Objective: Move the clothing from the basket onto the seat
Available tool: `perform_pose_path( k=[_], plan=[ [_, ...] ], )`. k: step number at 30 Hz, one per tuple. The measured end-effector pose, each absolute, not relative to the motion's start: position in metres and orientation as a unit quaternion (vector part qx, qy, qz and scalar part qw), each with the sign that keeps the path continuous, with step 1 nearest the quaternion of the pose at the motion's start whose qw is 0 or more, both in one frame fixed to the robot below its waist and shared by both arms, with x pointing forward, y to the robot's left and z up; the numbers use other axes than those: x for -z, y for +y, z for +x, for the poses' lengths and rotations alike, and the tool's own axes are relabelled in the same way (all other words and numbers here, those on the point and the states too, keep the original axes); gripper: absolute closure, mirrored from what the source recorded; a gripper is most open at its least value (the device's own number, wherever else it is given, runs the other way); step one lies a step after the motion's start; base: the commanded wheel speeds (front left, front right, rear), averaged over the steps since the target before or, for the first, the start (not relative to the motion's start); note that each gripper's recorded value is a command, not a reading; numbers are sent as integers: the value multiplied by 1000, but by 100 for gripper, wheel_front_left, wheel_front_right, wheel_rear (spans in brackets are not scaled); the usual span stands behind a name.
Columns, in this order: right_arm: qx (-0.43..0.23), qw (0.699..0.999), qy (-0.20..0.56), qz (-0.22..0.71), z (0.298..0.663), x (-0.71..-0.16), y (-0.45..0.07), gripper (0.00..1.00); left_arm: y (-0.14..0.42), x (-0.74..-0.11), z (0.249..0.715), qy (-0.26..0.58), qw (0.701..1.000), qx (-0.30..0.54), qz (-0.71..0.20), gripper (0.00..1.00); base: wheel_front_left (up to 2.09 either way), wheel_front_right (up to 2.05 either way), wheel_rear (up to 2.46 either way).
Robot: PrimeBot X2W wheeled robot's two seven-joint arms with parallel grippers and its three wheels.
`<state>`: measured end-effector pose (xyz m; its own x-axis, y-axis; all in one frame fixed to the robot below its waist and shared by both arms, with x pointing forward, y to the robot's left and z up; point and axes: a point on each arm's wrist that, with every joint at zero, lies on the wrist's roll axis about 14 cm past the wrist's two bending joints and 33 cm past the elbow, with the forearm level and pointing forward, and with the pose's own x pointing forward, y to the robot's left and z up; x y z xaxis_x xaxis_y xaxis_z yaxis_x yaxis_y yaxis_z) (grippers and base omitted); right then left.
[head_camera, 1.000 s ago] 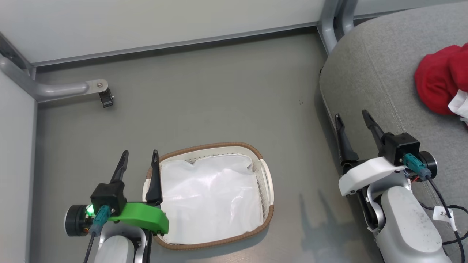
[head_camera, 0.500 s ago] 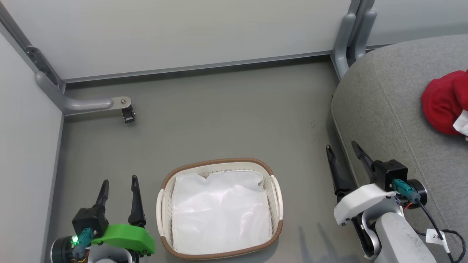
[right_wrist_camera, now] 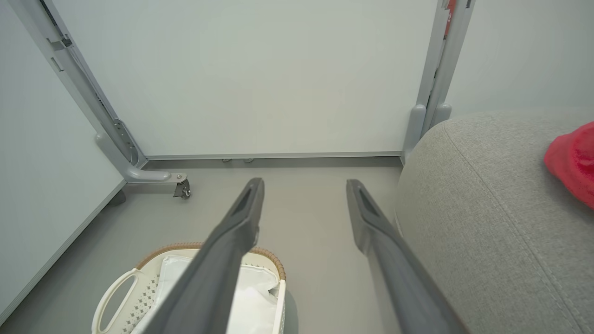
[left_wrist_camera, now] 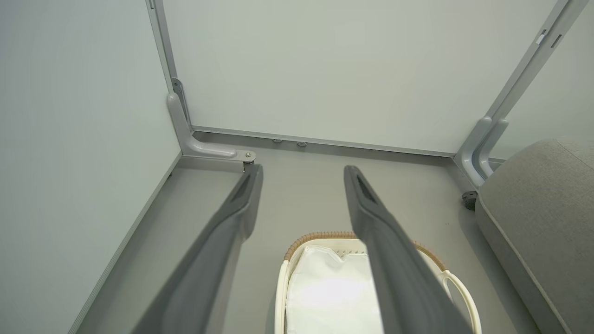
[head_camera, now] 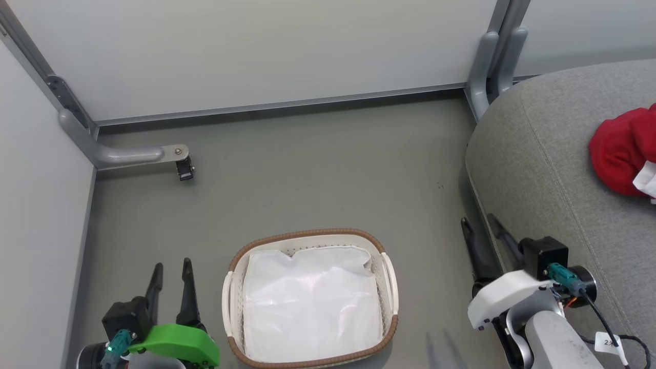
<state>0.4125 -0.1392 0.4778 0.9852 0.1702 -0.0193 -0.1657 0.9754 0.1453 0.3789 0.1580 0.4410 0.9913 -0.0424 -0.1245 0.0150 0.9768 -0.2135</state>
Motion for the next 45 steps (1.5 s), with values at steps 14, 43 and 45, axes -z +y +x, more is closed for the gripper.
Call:
perform_pose_path(
  k=[14, 43, 45],
  plan=[
    [-47, 984, 58, 161, 402, -458, -151, 100, 166, -428, 375, 97, 977, -15, -189, 100, 0, 0, 0],
    [12, 924, 57, 378, 399, -467, -175, 100, 180, -439, 377, 93, 912, -54, -395, 100, 0, 0, 0],
    [13, 919, 56, 390, 399, -468, -175, 100, 181, -441, 378, 92, 908, -55, -405, 100, 0, 0, 0]
  ],
)
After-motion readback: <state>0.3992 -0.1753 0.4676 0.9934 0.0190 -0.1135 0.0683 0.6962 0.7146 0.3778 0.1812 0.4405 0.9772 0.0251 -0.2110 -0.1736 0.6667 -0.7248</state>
